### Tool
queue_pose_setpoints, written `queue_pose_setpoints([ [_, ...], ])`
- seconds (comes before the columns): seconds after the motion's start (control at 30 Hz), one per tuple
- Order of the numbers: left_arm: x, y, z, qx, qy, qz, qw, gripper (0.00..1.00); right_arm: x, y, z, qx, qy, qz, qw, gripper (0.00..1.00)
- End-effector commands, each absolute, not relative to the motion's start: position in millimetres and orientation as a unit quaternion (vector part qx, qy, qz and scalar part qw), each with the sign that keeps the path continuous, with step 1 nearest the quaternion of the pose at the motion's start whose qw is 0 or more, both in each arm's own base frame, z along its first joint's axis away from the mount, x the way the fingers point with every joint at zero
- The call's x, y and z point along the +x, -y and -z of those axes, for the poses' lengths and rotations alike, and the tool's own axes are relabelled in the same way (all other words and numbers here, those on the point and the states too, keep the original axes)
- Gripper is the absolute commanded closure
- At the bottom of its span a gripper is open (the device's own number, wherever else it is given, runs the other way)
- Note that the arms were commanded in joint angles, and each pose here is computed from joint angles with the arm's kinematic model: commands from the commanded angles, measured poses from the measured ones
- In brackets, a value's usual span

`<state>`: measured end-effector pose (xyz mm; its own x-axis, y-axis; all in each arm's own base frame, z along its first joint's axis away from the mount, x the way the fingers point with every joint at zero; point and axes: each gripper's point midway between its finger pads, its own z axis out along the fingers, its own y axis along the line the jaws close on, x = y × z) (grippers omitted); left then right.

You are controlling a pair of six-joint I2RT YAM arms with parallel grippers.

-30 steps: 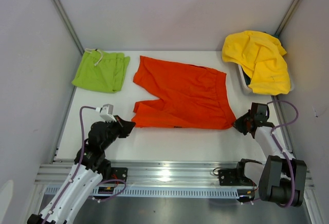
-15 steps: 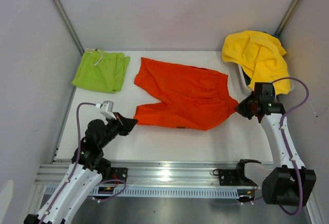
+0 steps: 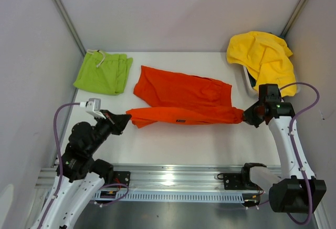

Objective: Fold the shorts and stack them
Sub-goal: Fold the shorts

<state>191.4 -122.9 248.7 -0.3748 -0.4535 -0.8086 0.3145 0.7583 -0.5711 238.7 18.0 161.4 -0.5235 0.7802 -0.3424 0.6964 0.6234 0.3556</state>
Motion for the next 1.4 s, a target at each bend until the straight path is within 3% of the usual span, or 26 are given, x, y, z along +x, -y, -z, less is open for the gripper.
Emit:
queue_pose_setpoints([
  [0.0, 190.4, 113.2, -270.9, -0.044, -0.745, 0.324, 0.581, 1.00, 227.4, -14.0, -169.6, 0.440, -0.859, -0.075, 0.250, 1.00],
  [0.43, 188.1, 111.9, -257.5, -0.048, -0.749, 0.323, 0.577, 1.00, 209.9, -7.1, -167.6, 0.452, -0.855, -0.058, 0.249, 1.00],
  [1.03, 295.2, 113.5, -335.7, -0.099, -0.722, 0.250, 0.637, 1.00, 299.6, -10.9, -225.4, 0.496, -0.810, -0.128, 0.286, 1.00],
  [1.37, 253.4, 112.1, -374.5, -0.067, -0.685, 0.294, 0.664, 1.00, 277.5, -23.5, -244.2, 0.474, -0.817, -0.145, 0.296, 1.00],
])
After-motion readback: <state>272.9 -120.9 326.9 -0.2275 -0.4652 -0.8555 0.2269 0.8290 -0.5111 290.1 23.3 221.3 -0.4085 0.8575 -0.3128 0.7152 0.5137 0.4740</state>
